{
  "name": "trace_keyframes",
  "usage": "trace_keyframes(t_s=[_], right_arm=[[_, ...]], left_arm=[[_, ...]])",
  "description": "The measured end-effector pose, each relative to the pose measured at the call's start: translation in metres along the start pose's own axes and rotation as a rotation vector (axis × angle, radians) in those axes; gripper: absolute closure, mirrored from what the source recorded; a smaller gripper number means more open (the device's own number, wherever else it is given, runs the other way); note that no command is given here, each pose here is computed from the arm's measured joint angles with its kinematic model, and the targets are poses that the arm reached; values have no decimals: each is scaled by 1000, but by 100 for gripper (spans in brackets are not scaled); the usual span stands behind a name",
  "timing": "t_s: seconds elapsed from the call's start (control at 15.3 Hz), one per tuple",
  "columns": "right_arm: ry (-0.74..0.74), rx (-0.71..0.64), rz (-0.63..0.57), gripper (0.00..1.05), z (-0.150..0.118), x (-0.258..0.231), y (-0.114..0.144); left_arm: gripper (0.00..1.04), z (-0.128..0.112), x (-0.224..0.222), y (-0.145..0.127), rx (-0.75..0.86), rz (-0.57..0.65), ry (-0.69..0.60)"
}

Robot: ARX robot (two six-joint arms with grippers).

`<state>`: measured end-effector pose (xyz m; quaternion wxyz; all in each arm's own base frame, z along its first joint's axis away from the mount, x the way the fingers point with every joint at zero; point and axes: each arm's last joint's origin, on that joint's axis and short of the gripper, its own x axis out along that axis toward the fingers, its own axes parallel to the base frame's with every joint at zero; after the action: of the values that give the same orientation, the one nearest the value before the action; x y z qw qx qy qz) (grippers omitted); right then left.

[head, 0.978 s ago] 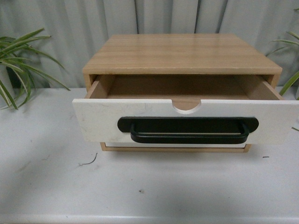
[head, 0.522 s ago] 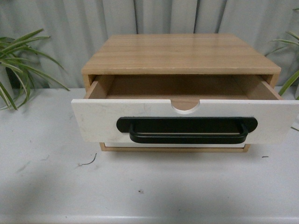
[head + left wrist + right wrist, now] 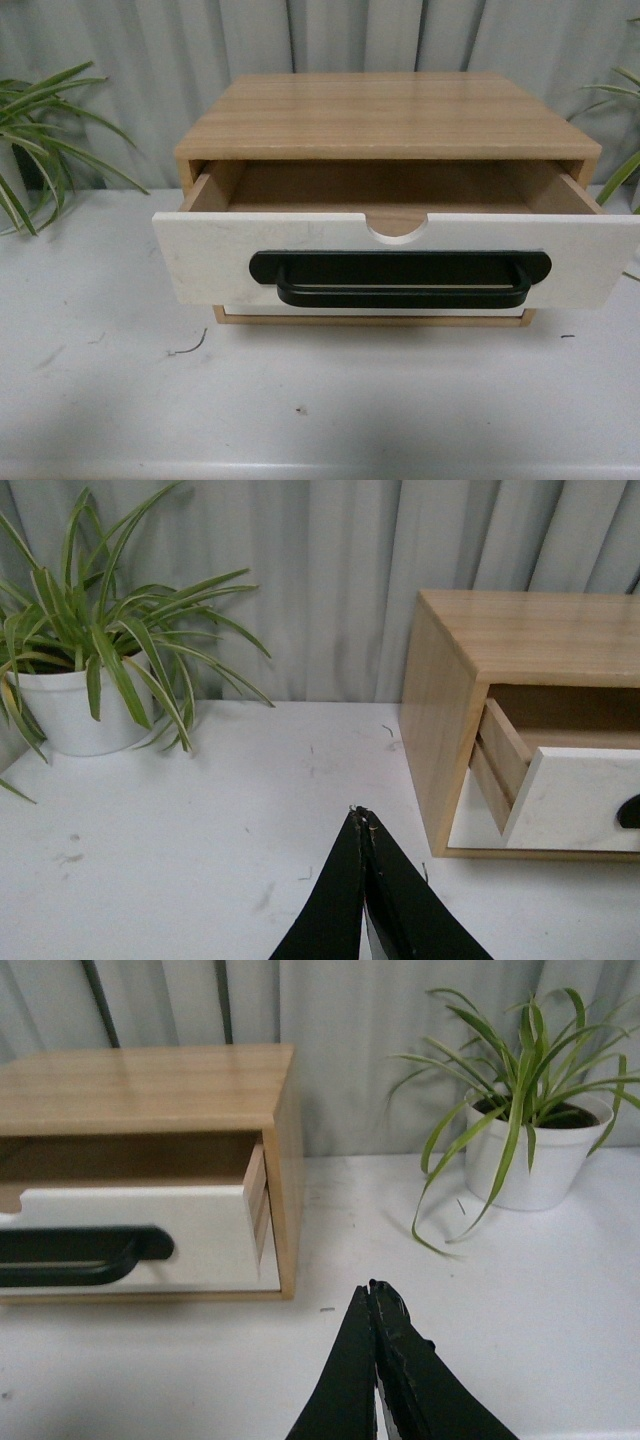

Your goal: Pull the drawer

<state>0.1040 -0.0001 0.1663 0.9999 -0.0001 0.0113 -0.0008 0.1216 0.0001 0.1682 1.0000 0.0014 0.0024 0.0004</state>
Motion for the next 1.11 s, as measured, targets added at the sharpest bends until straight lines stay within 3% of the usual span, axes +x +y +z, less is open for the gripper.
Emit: trace_keyframes(t_s=[0.65, 0.72, 0.78, 1.11], right_arm=[[-28, 0, 1, 103, 1, -7, 0], [-28, 0, 1, 103, 1, -7, 0], [-27, 0, 1, 103, 1, -7, 0], [-29, 0, 1, 103, 1, -7, 0]], left_arm=[[103, 1, -14, 0, 0, 0, -12], [103, -5, -20, 0, 0, -1, 40], [103, -2, -24, 0, 0, 0, -13], [103, -2, -24, 0, 0, 0, -5]])
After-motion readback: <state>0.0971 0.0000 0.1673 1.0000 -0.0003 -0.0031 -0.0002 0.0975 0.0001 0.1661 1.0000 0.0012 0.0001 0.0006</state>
